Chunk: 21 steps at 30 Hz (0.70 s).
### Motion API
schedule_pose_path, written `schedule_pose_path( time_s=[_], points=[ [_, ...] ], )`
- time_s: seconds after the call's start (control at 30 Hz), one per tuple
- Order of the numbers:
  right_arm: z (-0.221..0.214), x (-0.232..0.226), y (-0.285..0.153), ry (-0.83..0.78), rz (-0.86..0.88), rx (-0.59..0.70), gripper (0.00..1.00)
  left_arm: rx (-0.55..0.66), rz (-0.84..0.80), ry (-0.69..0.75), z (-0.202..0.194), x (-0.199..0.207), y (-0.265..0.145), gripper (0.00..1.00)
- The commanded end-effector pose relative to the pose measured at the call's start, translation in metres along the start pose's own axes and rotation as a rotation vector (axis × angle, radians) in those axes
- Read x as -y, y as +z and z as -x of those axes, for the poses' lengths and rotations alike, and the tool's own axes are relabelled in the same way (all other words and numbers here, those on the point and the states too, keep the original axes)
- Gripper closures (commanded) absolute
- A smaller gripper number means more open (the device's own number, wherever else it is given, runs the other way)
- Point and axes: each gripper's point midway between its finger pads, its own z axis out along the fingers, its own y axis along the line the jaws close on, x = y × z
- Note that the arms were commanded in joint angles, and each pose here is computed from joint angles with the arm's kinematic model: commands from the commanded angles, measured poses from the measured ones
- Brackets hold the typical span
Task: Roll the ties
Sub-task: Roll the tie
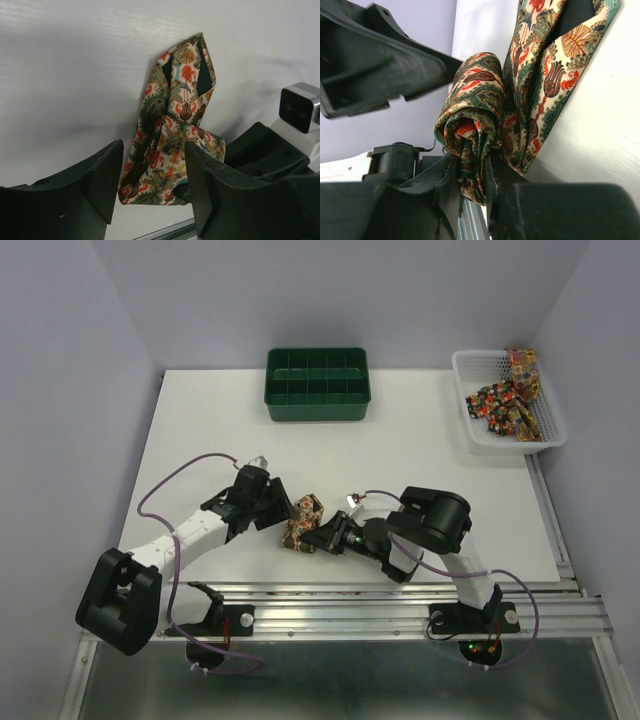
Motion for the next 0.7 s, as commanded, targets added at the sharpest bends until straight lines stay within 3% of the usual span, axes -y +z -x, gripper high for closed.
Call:
schedule_pose_path(
  time_s=[0.0,0.23,0.47,0.67],
  points=[
    [0.019,0.026,-0.009,-0.109,-0.002,0.111,0.86,-0.030,-0.090,-0.007,-0.011,0.010,0.001,0.37],
    [0.017,0.030,-0.008,-0.108,-0.017,0.101,0.86,-0.048,-0.162,-0.043,-0.026,0.009,0.011,0.39],
    [0.017,0.033,-0.008,-0.101,-0.042,0.096,0.86,0.014,-0.236,-0.097,-0.026,0.008,-0.005,0.40],
    [0.014,0.035,-0.005,-0.083,-0.049,0.081,0.87,0.047,-0.288,-0.151,-0.040,-0.002,-0.016,0.35]
  ],
)
